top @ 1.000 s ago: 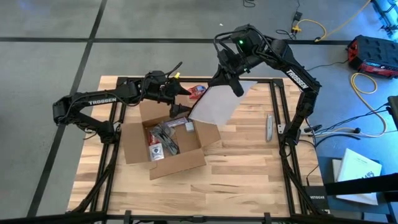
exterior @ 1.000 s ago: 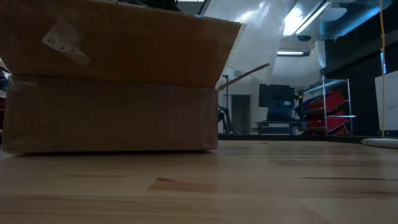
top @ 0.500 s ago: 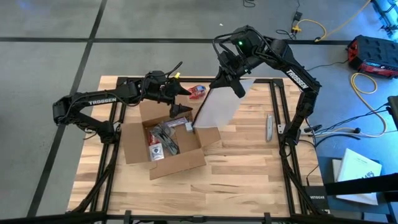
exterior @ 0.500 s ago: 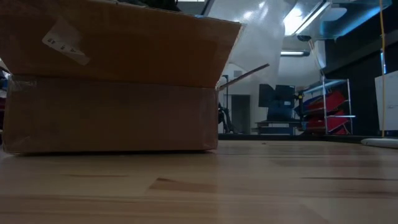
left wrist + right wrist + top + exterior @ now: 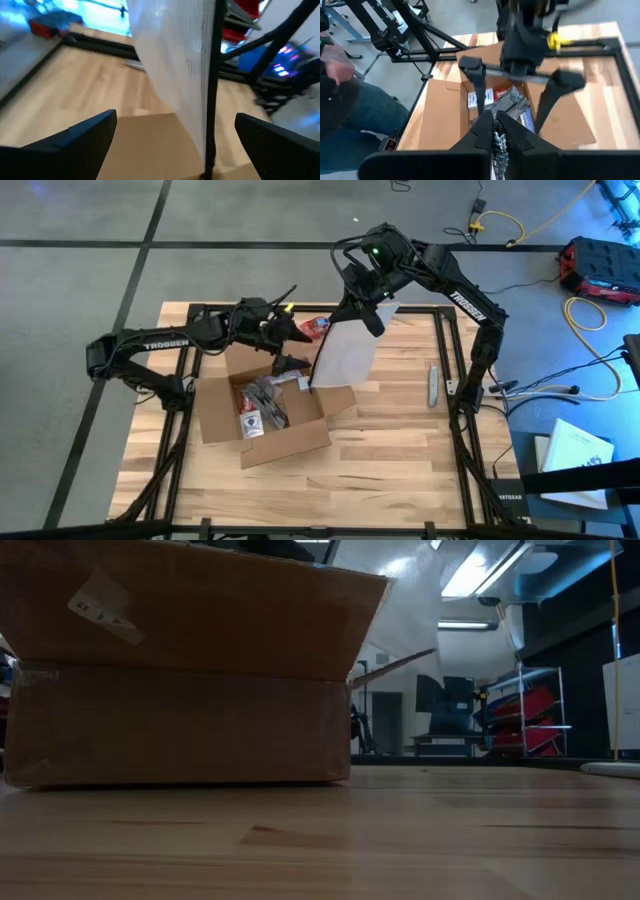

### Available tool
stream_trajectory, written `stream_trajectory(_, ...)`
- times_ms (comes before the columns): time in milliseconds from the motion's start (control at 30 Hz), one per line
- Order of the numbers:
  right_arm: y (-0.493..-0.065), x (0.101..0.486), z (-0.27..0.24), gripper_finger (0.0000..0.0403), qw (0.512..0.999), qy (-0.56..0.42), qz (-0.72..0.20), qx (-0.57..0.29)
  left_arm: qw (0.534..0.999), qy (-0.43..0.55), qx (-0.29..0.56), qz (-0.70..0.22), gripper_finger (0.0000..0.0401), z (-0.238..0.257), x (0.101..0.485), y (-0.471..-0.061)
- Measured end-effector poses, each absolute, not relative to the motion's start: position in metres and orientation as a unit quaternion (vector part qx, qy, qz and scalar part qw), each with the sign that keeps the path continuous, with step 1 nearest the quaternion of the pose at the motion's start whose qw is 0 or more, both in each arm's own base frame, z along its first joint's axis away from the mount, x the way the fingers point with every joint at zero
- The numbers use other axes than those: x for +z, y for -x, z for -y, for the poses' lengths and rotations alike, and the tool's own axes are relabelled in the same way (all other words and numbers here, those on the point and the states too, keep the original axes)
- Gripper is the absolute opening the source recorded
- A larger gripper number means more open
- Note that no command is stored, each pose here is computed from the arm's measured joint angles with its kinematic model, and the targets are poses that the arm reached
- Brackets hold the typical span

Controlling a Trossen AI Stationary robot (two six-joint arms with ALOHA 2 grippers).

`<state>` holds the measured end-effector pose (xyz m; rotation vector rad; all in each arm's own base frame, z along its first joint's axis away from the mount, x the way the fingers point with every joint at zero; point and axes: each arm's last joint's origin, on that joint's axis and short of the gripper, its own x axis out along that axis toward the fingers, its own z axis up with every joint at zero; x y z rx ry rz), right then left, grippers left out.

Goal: Unpack boxes
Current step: Open the transparent zip bag

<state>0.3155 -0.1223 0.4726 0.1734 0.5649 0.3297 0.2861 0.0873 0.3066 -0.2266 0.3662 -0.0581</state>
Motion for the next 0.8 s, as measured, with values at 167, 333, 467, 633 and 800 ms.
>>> stream_trajectory(167,-0.316,0.473,0.123,0.0,0.945,-0.082,-0.275,0.158,0.969,0.116,-0.033,-0.215,0.0395,-0.086,0.29,-0.297)
stream_trajectory(333,-0.316,0.473,0.123,0.0,0.945,-0.081,-0.273,0.159,0.971,0.108,-0.02,-0.211,0.0395,-0.087,0.288,-0.3)
stream_trajectory(467,-0.316,0.473,0.123,0.0,0.945,-0.082,-0.273,0.161,0.971,0.11,-0.016,-0.211,0.0395,-0.088,0.288,-0.3)
stream_trajectory(633,-0.316,0.473,0.122,0.0,0.944,-0.084,-0.273,0.164,0.97,0.126,-0.031,-0.205,0.0395,-0.086,0.292,-0.297)
stream_trajectory(800,-0.315,0.473,0.122,0.0,0.943,-0.087,-0.276,0.166,0.968,0.132,-0.033,-0.209,0.0395,-0.079,0.3,-0.288)
